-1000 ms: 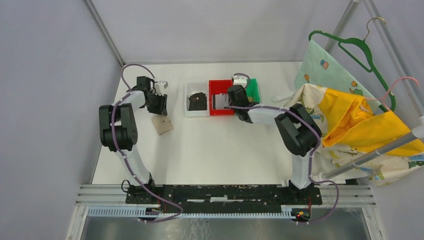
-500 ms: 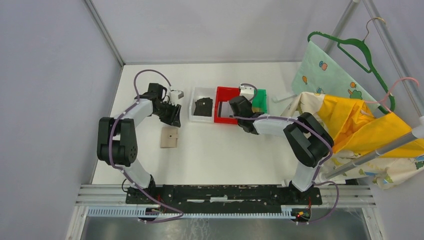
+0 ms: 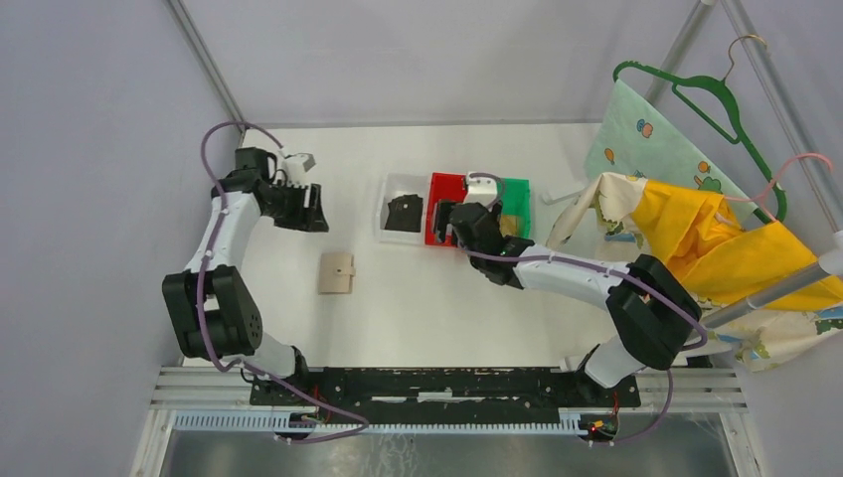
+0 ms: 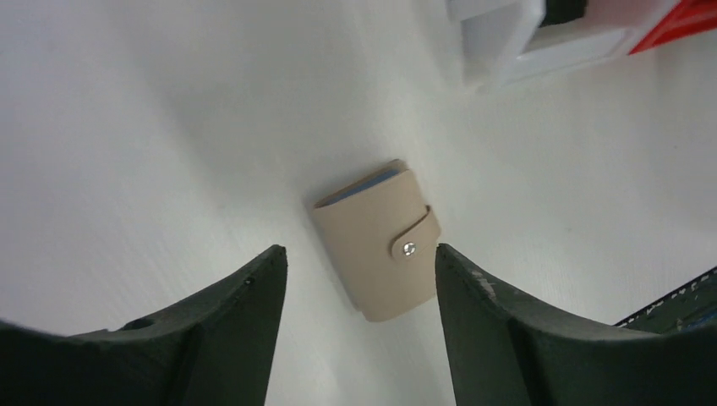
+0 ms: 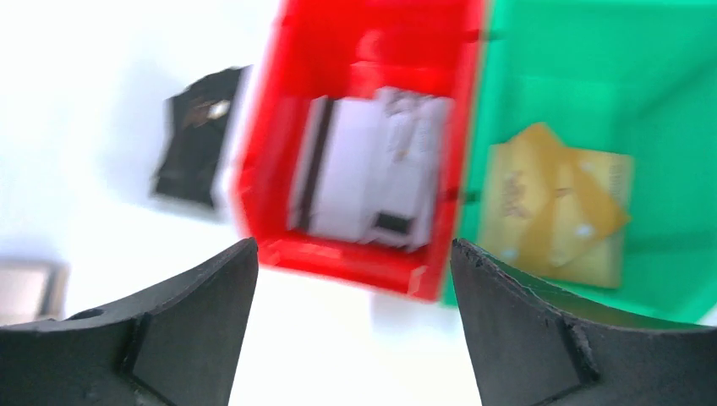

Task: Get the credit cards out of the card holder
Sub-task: Move the storage box to the center of the board, then pick up the card holder from the center of the board.

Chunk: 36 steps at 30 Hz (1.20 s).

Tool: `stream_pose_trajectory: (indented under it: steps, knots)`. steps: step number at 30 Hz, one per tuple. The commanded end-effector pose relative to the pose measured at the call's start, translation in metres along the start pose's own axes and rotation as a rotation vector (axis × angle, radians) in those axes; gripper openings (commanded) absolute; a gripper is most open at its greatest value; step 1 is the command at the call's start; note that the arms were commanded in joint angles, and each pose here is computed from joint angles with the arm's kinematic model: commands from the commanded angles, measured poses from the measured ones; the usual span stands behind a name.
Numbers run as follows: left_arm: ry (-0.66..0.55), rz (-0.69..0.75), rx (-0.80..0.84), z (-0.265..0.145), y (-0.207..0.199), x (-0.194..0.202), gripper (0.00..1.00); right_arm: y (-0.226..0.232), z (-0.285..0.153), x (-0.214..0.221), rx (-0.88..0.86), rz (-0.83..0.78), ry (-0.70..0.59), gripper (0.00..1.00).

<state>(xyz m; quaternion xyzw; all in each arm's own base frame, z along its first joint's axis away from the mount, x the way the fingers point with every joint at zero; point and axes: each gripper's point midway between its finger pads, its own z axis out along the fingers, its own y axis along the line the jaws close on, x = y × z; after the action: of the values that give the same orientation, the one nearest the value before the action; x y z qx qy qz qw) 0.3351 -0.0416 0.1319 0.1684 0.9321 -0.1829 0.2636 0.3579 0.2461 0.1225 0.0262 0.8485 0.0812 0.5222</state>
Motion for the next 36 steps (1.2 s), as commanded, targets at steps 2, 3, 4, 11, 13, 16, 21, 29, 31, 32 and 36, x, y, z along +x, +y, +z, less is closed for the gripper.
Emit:
stream_pose_trajectory:
  steps: [2, 3, 4, 11, 13, 16, 21, 29, 31, 32, 36]
  knots:
    - [0.019, -0.244, -0.035, -0.021, 0.026, 0.040, 0.76, 0.079, -0.038, 0.016, -0.220, -0.062, 0.016, 0.90]
    - [0.030, -0.258, -0.048, -0.018, 0.027, 0.050, 0.80, 0.094, -0.044, 0.023, -0.268, -0.072, 0.027, 0.90]
    - [0.039, -0.277, -0.059, -0.014, 0.027, 0.058, 0.85, 0.109, -0.050, 0.029, -0.316, -0.081, 0.037, 0.90]
    - [0.048, -0.377, -0.048, 0.008, 0.030, 0.069, 0.88, 0.196, -0.074, 0.065, -0.691, -0.029, 0.166, 0.81]
    - [0.061, -0.403, -0.022, 0.015, 0.030, 0.069, 0.86, 0.211, -0.077, 0.068, -0.753, -0.027, 0.186, 0.79]
    - [0.094, -0.435, 0.005, 0.029, 0.033, 0.075, 0.84, 0.215, -0.074, 0.076, -0.750, -0.031, 0.198, 0.77]
    - [0.147, -0.478, 0.036, 0.049, 0.038, 0.085, 0.79, 0.219, -0.071, 0.089, -0.765, -0.017, 0.229, 0.72]
    - [0.172, -0.510, 0.083, 0.064, 0.037, 0.088, 0.73, 0.246, -0.072, 0.106, -0.904, 0.052, 0.296, 0.63]
    - [0.175, -0.511, 0.112, 0.067, 0.031, 0.089, 0.70, 0.248, -0.070, 0.112, -0.925, 0.077, 0.323, 0.59]
    - [0.179, -0.511, 0.125, 0.068, 0.027, 0.090, 0.69, 0.249, -0.069, 0.117, -0.930, 0.081, 0.334, 0.58]
    - [0.180, -0.493, 0.176, 0.071, 0.008, 0.088, 0.60, 0.245, -0.065, 0.136, -0.940, 0.107, 0.394, 0.57]
